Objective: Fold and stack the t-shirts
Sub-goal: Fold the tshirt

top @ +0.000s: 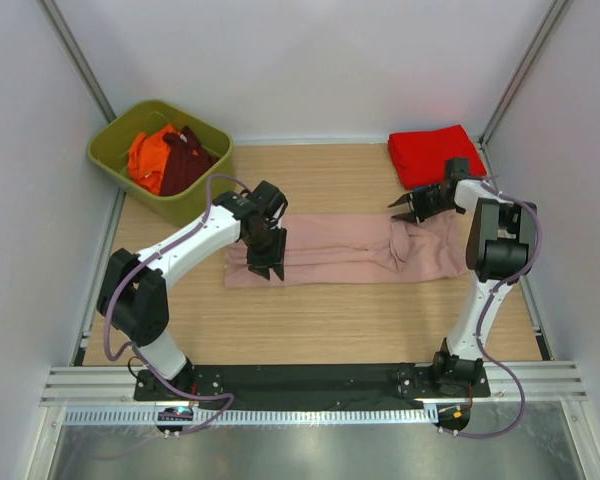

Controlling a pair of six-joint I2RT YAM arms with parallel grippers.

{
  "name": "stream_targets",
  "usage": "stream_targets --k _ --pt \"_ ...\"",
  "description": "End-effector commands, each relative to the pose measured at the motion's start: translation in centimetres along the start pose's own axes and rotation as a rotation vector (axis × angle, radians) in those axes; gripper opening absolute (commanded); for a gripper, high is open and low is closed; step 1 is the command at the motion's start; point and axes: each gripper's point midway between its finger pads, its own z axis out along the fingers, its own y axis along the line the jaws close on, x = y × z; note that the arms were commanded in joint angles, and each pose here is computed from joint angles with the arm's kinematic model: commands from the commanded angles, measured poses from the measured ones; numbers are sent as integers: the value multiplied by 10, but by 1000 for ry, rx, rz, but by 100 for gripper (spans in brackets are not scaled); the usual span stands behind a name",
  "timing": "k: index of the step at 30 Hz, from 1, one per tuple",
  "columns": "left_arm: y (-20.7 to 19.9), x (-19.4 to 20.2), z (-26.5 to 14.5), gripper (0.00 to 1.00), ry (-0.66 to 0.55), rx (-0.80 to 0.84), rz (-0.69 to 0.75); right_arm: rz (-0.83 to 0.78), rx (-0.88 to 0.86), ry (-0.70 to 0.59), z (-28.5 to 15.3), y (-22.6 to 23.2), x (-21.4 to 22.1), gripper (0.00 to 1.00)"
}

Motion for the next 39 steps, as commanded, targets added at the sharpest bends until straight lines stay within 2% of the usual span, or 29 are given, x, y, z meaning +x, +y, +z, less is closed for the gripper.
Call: stream_targets --k 1,5,6,7,10,13,14,16,18,21,25,29,34,39 --pt "-7 -4 -7 39 -14 34 21 17 -158 12 -9 42 -4 41" --pt "-7 -4 -7 39 -15 36 23 -162 -12 -28 -35 35 1 45" --pt "-7 -3 -7 39 -11 39 25 -230 60 -79 -40 26 -5 48" --pt "-8 -4 -7 39 -12 41 23 -354 122 -85 -46 18 -4 50" --pt "-8 -4 -6 39 -14 46 30 -547 314 -121 -69 -1 11 55" --pt "-8 -4 -5 39 -4 40 37 -642 413 -130 -84 -21 32 58" --pt "-8 -5 -3 39 -1 39 38 -681 461 -87 -82 -35 47 60" --pt "-9 -6 -4 39 -2 44 45 -732 505 -82 -88 -45 59 63" --pt "-9 -7 -4 39 4 42 50 -775 561 -46 -91 -61 70 68" --pt "-10 -8 -4 39 7 42 54 -817 595 -71 -102 -67 72 72" --pt "-11 -8 -4 39 14 44 59 -844 648 -84 -107 -74 69 73" --pt "-12 -10 -6 39 5 44 64 -836 652 -37 -96 -84 73 73" --pt "-6 -15 -10 39 -26 5 65 -828 637 5 -81 -91 80 70" --pt "2 -22 -17 40 -60 -35 60 -814 633 29 -70 -95 81 58"
